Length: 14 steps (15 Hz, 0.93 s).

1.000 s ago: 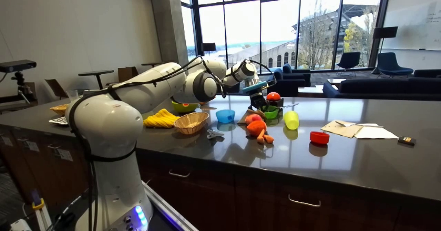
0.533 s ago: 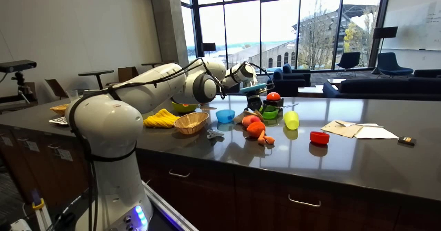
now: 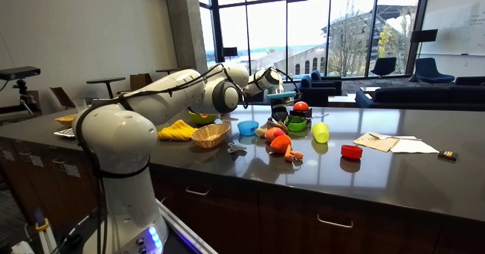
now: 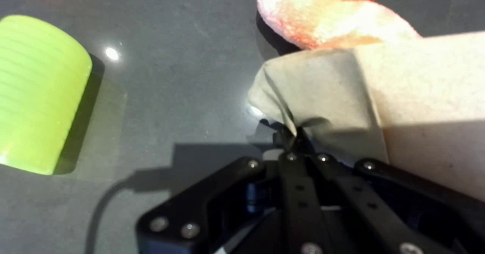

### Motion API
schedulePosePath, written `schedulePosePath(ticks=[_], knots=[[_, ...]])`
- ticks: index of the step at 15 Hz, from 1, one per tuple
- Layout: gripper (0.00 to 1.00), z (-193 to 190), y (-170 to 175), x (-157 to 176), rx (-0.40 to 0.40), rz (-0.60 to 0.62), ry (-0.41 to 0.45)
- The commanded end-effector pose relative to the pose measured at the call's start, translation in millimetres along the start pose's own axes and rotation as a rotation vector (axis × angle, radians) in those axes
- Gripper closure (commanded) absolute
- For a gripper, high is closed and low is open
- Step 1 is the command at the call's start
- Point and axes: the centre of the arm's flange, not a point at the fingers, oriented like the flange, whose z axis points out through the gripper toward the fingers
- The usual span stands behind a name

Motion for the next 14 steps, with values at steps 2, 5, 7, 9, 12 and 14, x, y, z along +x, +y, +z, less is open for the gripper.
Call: schedulePosePath(ticks=[2, 5, 7, 9, 12, 14], knots=[[1.00, -2, 46, -19, 0.049, 0.036, -0.040], [1.00, 9, 65, -31, 0.079, 0.072, -0.054], [1.00, 10, 70, -31, 0.090, 0.085, -0.050], [1.00, 5, 69, -29, 0.090, 0.091, -0.047], [1.00, -13, 58, -20, 0.085, 0.091, -0.024], [1.00, -41, 43, -22, 0.072, 0.067, 0.026]])
